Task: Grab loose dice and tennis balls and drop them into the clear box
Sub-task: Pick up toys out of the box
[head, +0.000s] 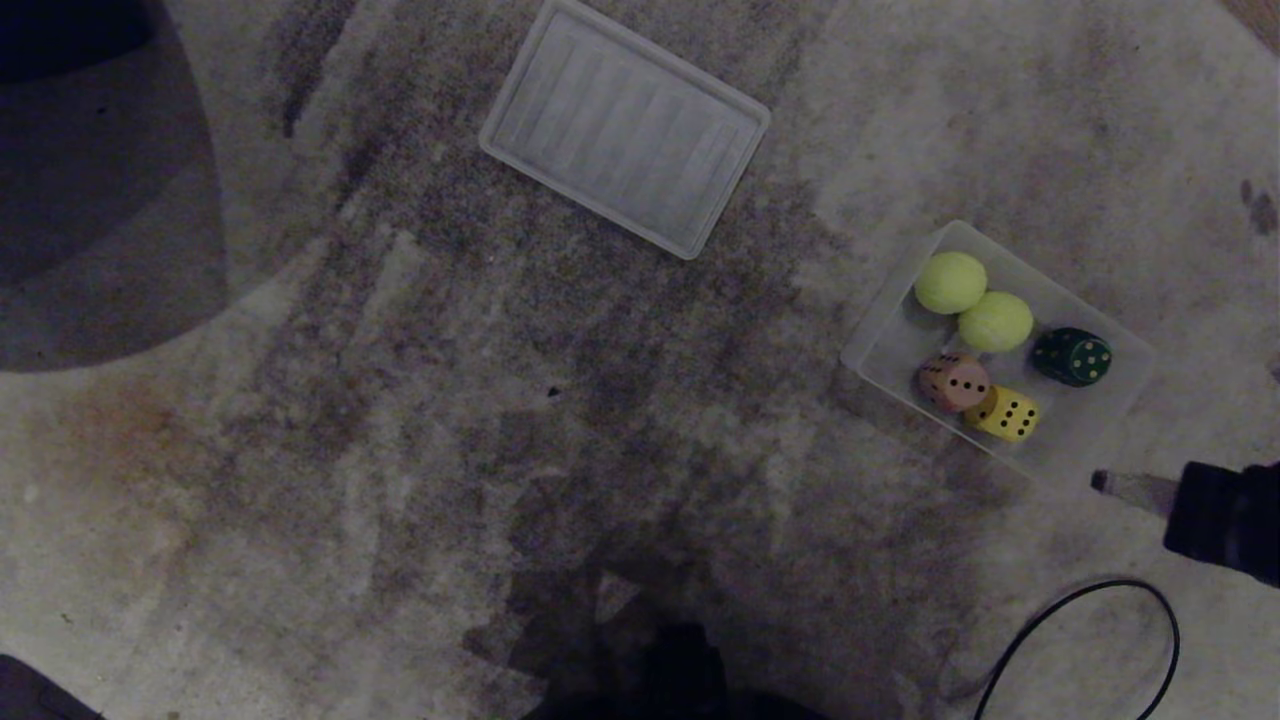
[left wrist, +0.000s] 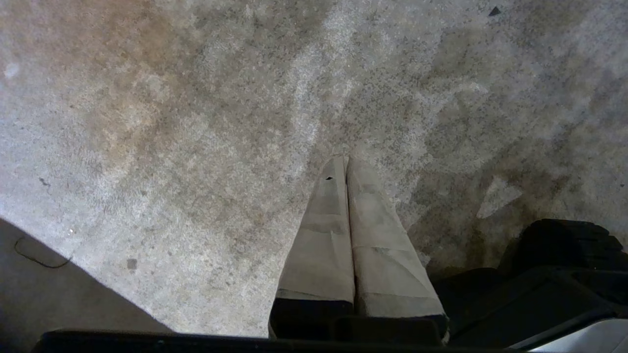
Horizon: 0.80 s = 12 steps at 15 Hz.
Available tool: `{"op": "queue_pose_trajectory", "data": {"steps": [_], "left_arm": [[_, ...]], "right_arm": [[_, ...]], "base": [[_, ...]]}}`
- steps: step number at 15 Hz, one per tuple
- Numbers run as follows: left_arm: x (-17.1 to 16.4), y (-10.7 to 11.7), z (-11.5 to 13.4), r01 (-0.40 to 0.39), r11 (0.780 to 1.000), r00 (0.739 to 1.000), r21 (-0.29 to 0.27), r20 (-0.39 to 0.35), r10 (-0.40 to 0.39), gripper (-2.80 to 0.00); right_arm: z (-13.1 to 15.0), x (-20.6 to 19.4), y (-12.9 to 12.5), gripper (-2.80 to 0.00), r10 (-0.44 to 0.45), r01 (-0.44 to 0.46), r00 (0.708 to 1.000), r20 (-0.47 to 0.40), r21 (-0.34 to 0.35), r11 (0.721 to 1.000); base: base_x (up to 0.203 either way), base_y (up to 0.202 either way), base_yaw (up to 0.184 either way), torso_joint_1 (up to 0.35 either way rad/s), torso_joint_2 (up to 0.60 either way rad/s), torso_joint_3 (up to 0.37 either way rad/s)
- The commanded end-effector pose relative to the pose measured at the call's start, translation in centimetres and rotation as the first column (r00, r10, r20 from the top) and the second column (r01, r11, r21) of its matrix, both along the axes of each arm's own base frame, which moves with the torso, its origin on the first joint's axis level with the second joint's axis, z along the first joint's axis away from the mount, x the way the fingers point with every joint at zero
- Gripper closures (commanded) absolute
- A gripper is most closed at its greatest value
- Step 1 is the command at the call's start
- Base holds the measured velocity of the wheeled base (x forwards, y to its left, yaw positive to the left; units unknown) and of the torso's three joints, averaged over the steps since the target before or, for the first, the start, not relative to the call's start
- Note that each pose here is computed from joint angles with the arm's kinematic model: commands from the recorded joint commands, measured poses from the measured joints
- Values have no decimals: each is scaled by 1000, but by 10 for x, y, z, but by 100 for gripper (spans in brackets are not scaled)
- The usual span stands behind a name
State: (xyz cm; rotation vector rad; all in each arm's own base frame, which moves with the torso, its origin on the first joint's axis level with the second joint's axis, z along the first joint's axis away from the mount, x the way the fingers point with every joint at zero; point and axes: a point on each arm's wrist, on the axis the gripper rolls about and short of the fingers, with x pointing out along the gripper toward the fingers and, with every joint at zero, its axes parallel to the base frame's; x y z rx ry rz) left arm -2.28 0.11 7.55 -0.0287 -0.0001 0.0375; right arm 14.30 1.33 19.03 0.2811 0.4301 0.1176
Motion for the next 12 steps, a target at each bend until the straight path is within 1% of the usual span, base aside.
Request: {"op": "queue_pose_trajectory", "data": {"steps": [1, 3, 6, 9, 10, 11, 12], "left_arm": [[0, 0, 0, 1, 1000, 1000, 0, -1, -1, 0], [0, 0, 0, -1, 1000, 1000, 0, -1, 1, 0], [0, 0, 0, -1, 1000, 1000, 0, -1, 1, 0], [0, 0, 0, -1, 1000, 1000, 0, -1, 1, 0], [0, 0, 0, -1, 1000, 1000, -1, -1, 1, 0], [0, 0, 0, -1, 1000, 1000, 0, -1, 1, 0], [0, 0, 0, -1, 1000, 1000, 0, -1, 1, 0]], "right_arm": [[4, -73, -6, 0, -5, 6, 996, 84, -6, 1000], [-13, -113, -9, 0, -22, 25, 996, 90, -26, 999], [-52, -149, -14, 0, -67, 77, 990, 125, -73, 994], [-87, -165, -15, 0, -131, 156, 977, 166, -150, 976], [-98, -165, -15, 0, -151, 178, 976, 156, -180, 967], [-102, -164, -15, 0, -186, 217, 969, 161, -200, 955], [-104, -166, -15, 0, -191, 226, 965, 181, -204, 953]], "base": [[0, 0, 0, 0, 0, 0], [0, 0, 0, 0, 0, 0], [0, 0, 0, 0, 0, 0], [0, 0, 0, 0, 0, 0], [0, 0, 0, 0, 0, 0], [0, 0, 0, 0, 0, 0], [0, 0, 0, 0, 0, 0]]}}
